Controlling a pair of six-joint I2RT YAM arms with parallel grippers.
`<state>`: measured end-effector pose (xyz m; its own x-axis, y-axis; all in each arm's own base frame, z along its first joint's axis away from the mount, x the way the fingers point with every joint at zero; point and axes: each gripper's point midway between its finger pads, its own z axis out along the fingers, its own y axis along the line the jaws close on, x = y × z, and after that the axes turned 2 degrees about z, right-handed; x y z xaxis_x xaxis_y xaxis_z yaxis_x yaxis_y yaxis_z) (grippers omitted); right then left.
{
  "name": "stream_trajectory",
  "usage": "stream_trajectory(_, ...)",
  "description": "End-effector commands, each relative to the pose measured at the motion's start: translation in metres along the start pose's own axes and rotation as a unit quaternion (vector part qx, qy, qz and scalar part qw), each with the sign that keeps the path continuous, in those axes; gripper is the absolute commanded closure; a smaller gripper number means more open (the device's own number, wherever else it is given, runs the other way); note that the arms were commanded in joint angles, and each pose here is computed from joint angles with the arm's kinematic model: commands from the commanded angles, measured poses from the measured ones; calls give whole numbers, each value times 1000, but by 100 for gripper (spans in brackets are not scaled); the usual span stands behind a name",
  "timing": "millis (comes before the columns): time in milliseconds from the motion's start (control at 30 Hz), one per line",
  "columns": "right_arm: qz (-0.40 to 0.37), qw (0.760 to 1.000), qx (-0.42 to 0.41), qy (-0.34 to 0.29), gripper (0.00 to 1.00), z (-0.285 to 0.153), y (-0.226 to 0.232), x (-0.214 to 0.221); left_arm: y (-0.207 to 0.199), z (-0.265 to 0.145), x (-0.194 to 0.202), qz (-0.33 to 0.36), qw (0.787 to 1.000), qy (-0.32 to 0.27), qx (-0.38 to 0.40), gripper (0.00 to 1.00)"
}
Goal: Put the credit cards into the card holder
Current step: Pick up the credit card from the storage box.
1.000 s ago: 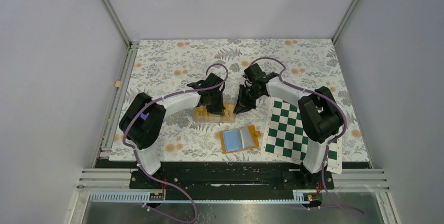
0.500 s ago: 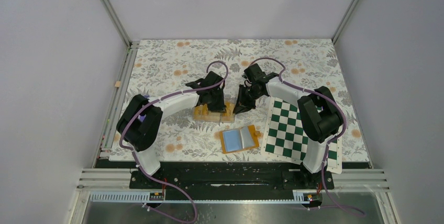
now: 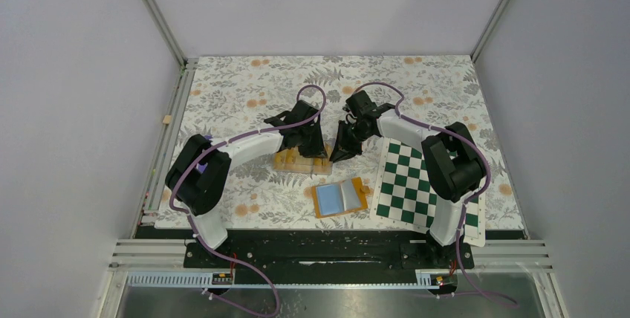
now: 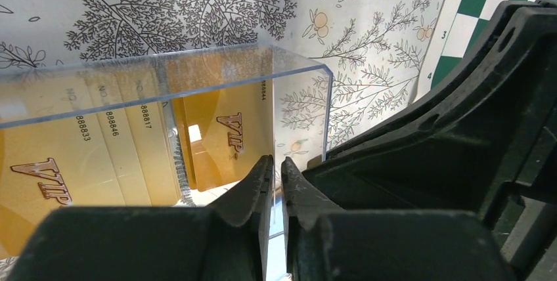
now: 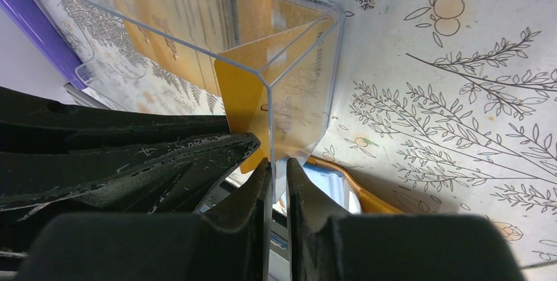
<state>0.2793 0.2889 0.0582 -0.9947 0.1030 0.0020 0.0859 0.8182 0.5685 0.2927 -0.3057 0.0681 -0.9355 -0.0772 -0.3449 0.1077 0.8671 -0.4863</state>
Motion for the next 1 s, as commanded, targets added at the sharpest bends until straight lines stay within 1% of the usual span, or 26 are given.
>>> stream_trajectory(0,-4,1000,1,16,89,6,-3,8,-5,2,0,1,1000,0,9,90)
stream_trajectory(100,-10,1000,-4,15,86,3,0,8,-2,4,2,3,1000,7,3,93)
stream_trajectory(167,-21,1000,-10,10,74,-2,3,8,-3,3,2,4,1000,6,4,100)
stream_trajectory(267,-38,999,-15,-12,59,-15,10,5,-2,1,0,6,1000,3,2,100)
stream_trajectory(433,-70,996,-28,-56,39,-46,26,-1,-4,-8,-9,12,1000,-14,-7,100)
stream_trajectory(500,-82,994,-27,-71,33,-58,30,-2,-8,-22,-17,16,999,-35,-8,100)
stream_trajectory(600,-98,990,-36,-90,19,-79,37,2,-15,-48,-28,18,998,-65,-7,100)
stream_trajectory(633,-103,989,-43,-97,16,-87,39,2,-18,-59,-31,19,997,-77,-3,100)
stream_trajectory(733,-112,985,-66,-117,11,-110,46,7,-23,-89,-39,20,994,-110,-1,100)
stream_trajectory(867,-115,980,-102,-124,10,-137,49,16,-26,-128,-44,18,989,-147,13,100)
stream_trajectory(967,-109,978,-132,-118,10,-150,45,28,-34,-152,-37,17,985,-160,53,100)
